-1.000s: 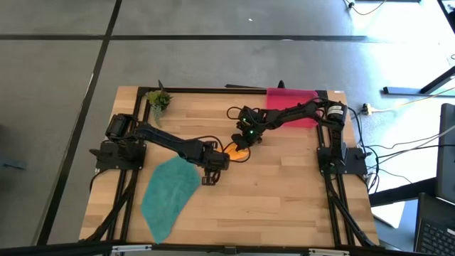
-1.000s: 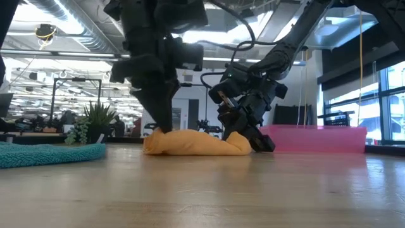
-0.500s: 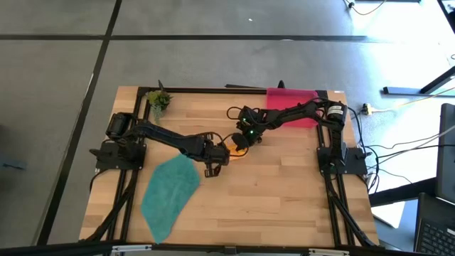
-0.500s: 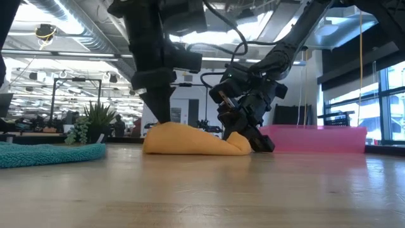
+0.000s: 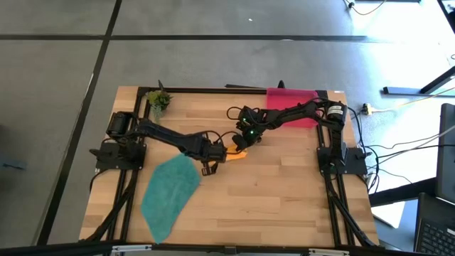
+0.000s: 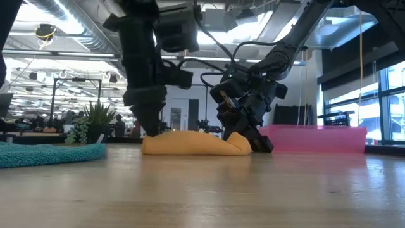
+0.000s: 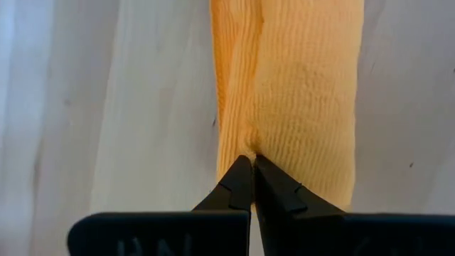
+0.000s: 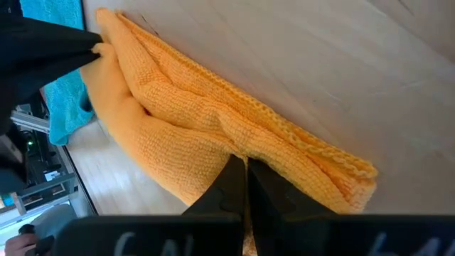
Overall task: Roll microfiber towels into tight, uniform cylinder then place into a basket
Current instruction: Roll the folded orange microfiber towel
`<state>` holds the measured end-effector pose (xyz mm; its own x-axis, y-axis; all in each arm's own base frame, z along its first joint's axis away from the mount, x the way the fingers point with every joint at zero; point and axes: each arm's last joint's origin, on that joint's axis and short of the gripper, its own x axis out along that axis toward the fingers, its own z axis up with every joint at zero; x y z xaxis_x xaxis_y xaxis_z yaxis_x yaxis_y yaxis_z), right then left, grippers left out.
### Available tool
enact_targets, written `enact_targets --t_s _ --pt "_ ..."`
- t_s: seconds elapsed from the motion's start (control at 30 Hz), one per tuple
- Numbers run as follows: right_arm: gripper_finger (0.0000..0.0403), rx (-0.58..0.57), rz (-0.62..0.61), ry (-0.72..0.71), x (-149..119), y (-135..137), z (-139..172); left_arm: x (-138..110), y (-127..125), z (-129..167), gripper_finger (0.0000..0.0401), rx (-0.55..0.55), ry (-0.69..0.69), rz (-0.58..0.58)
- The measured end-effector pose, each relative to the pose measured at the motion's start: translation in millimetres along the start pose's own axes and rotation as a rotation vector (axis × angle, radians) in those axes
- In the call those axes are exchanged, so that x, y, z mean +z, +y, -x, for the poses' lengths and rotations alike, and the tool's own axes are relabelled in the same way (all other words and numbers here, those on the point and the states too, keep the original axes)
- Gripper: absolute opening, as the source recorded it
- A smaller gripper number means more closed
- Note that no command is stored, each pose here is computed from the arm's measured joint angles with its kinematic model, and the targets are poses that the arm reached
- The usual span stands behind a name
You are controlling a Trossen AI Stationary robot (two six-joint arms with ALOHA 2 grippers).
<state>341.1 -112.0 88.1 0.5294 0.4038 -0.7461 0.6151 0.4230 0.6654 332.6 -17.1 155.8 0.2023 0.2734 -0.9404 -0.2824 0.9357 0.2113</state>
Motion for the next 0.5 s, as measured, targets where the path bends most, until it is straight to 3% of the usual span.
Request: enact_targets --t_s 0.5 --pt "0.0007 0.005 0.007 -0.003 0.2 0.3 -0.2 -6.5 -2.1 -9.3 0.0 -0.022 -0.02 0.024"
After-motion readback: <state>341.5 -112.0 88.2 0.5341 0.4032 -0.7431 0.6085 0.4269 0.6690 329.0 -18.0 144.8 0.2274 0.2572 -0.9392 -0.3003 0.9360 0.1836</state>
